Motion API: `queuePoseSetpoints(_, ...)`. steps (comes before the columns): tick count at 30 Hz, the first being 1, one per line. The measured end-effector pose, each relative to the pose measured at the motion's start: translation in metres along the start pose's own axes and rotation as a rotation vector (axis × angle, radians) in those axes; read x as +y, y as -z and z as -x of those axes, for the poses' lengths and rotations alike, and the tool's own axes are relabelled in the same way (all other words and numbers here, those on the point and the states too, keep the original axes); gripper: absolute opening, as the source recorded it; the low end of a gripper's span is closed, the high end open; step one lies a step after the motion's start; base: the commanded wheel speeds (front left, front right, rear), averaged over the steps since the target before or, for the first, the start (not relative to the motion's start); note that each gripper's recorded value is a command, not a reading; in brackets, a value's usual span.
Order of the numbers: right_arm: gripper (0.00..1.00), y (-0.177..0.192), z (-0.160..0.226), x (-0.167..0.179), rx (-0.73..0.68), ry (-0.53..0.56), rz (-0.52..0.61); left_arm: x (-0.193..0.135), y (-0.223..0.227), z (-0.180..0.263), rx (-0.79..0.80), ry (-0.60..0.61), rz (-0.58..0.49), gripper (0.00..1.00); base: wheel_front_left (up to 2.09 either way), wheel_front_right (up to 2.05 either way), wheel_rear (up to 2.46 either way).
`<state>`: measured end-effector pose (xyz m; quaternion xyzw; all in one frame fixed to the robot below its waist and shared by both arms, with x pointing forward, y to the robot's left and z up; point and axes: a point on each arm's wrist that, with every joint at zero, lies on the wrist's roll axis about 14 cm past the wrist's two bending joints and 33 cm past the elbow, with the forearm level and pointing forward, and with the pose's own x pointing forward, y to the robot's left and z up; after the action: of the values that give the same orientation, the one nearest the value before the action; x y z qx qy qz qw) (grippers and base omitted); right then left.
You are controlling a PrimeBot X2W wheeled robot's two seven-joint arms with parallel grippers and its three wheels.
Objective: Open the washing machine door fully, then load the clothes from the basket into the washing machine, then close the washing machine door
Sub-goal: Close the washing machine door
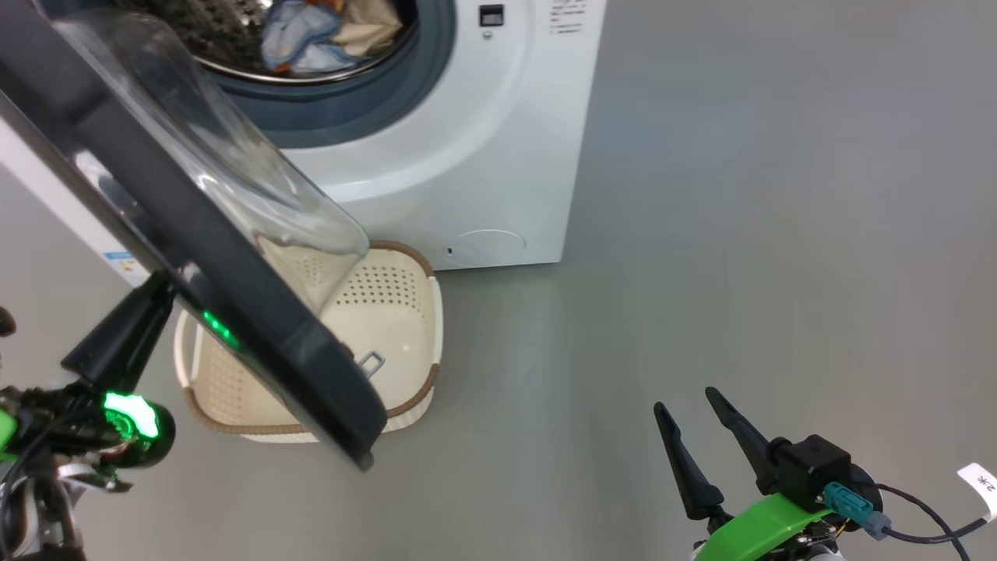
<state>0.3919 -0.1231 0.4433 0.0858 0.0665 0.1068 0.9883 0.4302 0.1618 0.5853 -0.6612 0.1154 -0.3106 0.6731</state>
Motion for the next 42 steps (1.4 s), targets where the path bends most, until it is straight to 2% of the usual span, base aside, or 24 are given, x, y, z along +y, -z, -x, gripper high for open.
queuePoseSetpoints(6, 1.00, -0.001, 0.006, -0.013, -0.004, 0.041, 0.001, 0.004, 0.007, -0.026, 0.007, 0.024, 0.033, 0.00, 0.00, 0.00, 0.00)
queuePoseSetpoints(20, 1.00, 0.005, 0.011, -0.032, 0.008, 0.105, -0.029, 0.012, -0.003, -0.068, -0.050, 0.030, 0.002, 0.00, 0.00, 0.00, 0.00)
queuePoseSetpoints(33, 1.00, 0.008, 0.004, -0.036, 0.010, 0.109, -0.027, 0.022, -0.012, -0.093, -0.113, 0.019, -0.010, 0.00, 0.00, 0.00, 0.00)
queuePoseSetpoints(42, 1.00, 0.006, 0.000, -0.036, 0.004, 0.107, -0.033, 0.026, -0.015, -0.095, -0.146, 0.001, -0.026, 0.00, 0.00, 0.00, 0.00)
